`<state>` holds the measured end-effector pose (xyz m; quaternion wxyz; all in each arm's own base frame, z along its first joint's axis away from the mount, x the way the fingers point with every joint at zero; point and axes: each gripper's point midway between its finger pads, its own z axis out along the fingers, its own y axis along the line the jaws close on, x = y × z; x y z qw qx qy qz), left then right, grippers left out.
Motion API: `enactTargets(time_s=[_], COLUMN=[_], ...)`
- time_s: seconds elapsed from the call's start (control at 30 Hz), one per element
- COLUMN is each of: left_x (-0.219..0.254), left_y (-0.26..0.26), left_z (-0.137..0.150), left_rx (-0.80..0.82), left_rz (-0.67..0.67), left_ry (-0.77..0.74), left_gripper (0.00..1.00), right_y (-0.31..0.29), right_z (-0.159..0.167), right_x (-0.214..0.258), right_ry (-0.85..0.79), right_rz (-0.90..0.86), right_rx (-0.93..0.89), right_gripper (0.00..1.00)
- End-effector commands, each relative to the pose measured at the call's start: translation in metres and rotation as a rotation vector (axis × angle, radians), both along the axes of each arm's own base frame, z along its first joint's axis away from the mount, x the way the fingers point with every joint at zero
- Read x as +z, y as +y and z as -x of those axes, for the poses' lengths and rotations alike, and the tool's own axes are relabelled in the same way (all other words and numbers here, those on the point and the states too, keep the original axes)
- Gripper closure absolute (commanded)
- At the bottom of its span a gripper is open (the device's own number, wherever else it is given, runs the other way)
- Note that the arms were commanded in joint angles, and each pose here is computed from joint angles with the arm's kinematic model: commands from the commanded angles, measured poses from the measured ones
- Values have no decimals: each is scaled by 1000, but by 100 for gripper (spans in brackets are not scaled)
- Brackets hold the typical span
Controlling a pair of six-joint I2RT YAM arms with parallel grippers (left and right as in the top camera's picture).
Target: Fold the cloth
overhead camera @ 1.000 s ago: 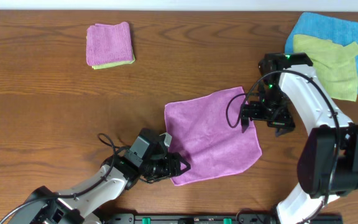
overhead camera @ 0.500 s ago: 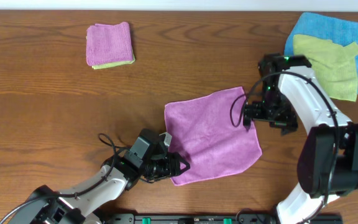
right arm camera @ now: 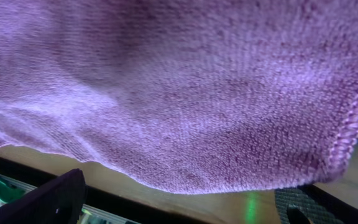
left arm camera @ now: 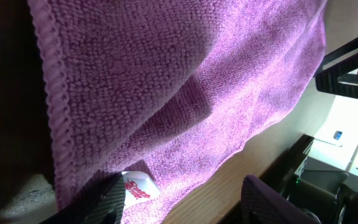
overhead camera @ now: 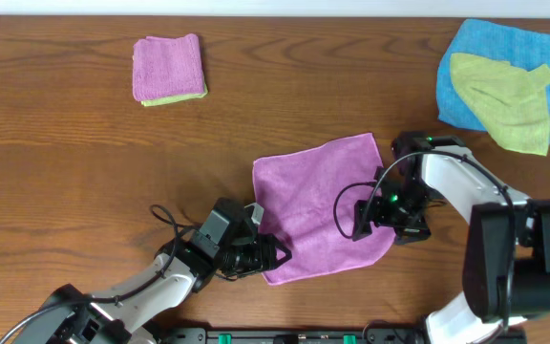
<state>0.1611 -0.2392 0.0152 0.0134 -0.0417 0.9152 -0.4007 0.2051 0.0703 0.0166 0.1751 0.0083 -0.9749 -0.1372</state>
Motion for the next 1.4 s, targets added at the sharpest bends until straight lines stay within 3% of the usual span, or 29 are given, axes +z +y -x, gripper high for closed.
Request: enactTargets(time_s=[0.0,0.2,0.23,0.37,0.4,0.47,0.93,1.27,1.3,1.33,1.37], left_x=[-19,-19,-19,-19,-19,-19,-20,-20,-20,-20,-20], left_y=[14,14,14,14,14,14,14,15,15,15,16], left_z=[2,2,2,1,1,2,1,0,0,0,0], left_rx=[28,29,30,32,32,32,33,37,37,38,40], left_rz=[-79,-80,-82,-84,-84,-84,-85,-90,-90,-91,-94], left_ry=[7,6,5,3,3,3,2,-1,-2,-2,-3], left_gripper=[38,38,38,37,37,37,37,37,37,37,37], right_y=[-1,-2,-1,0,0,0,23,77,81,84,86], right_z=[-2,-10,-15,-29,-31,-32,-60,-84,-86,-87,-87], right_x=[2,-1,-2,-6,-6,-6,4,8,9,9,9], right_ry=[-31,-62,-77,-125,-133,-135,-180,-336,-351,-362,-366], right_rz=[-18,0,-3,7,7,9,-59,-171,-177,-182,-185], right_rx=[20,3,-9,-60,-61,-66,-220,-84,-73,-64,-58], right_gripper=[5,9,18,82,92,99,98,99,96,84,58])
